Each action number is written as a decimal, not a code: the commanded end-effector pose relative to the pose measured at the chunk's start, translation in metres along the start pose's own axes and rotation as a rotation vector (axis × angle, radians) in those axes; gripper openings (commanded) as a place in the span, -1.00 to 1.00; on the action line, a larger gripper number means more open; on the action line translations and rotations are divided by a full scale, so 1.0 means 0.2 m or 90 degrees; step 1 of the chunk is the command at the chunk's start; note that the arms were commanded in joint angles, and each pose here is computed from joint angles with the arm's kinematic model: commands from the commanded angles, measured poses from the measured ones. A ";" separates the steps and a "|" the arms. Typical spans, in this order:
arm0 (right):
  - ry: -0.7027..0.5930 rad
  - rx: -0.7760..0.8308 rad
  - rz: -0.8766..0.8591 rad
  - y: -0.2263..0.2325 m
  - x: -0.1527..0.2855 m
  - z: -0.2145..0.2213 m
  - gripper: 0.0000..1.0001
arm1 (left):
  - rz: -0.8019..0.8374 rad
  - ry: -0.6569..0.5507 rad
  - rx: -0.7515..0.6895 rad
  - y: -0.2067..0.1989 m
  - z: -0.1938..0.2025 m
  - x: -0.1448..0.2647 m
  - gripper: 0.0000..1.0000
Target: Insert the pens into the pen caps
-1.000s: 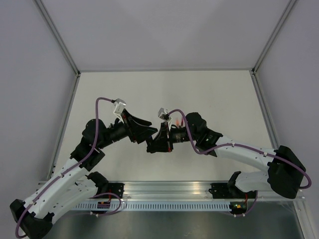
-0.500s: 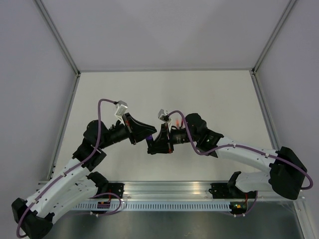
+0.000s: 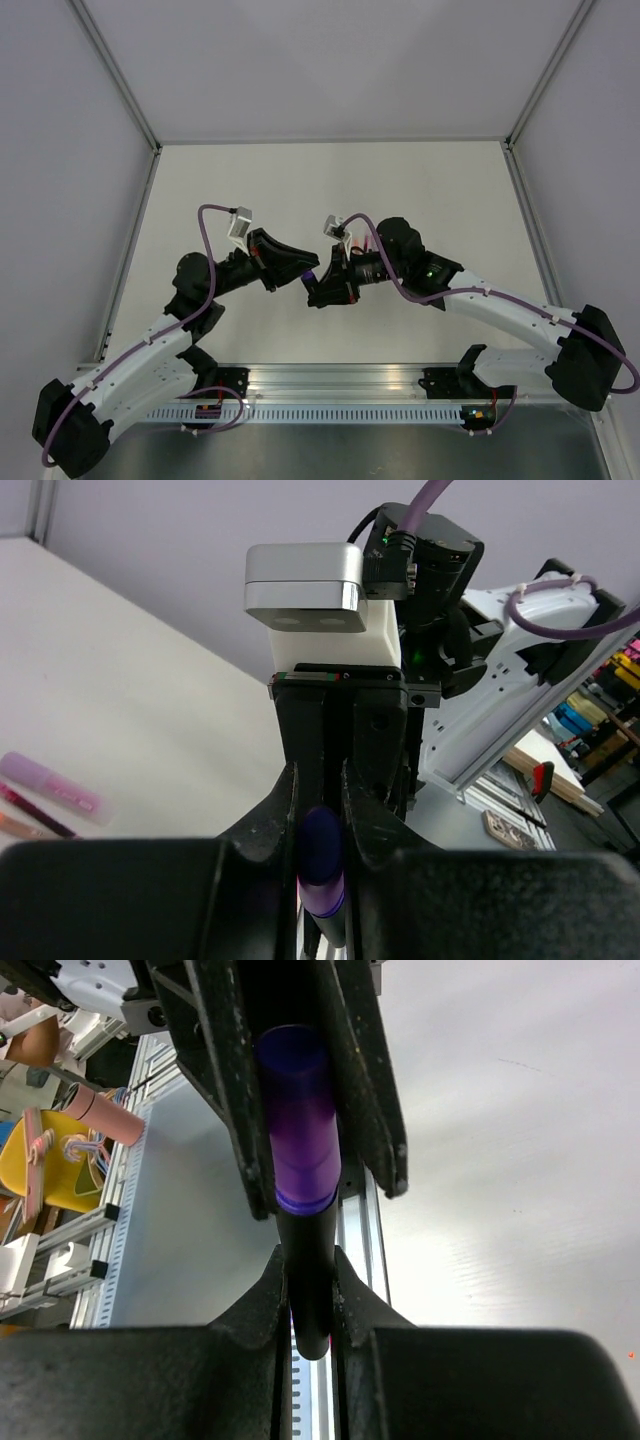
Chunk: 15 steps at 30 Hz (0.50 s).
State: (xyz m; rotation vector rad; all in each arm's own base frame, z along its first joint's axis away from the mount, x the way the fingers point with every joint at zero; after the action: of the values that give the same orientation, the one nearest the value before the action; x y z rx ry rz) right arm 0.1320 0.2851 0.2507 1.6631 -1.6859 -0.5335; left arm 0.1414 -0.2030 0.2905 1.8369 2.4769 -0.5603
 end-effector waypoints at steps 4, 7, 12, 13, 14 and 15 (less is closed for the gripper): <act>-0.232 0.171 -0.065 0.34 0.16 -0.53 -1.00 | 0.185 0.086 0.098 -0.14 0.19 0.08 -0.95; -0.244 0.176 -0.074 0.35 0.16 -0.58 -1.00 | 0.200 0.086 0.106 -0.15 0.21 0.08 -0.95; -0.258 0.175 -0.079 0.34 0.13 -0.67 -1.00 | 0.194 0.084 0.114 -0.15 0.23 0.10 -0.95; -0.263 0.180 -0.083 0.33 0.13 -0.68 -1.00 | 0.190 0.084 0.121 -0.15 0.23 0.10 -0.95; -0.265 0.180 -0.084 0.33 0.12 -0.69 -1.00 | 0.181 0.086 0.130 -0.14 0.25 0.10 -0.95; -0.270 0.184 -0.081 0.32 0.12 -0.70 -1.00 | 0.178 0.086 0.133 -0.14 0.25 0.10 -0.95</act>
State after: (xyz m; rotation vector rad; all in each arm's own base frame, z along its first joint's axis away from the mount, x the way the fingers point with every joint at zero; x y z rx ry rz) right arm 0.1386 0.2864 0.2838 1.7308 -1.5784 -0.5511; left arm 0.1397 -0.1983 0.3079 1.7650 2.2730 -0.7361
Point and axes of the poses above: each gripper's point midway between its finger pads, its own x axis back along the fingers, its own y axis along the line the jaws close on, z = x × y, the point moved 7 cm from there along x, back along the fingers, and after that the axes turned 14 degrees about -x, right-handed, at the moved point
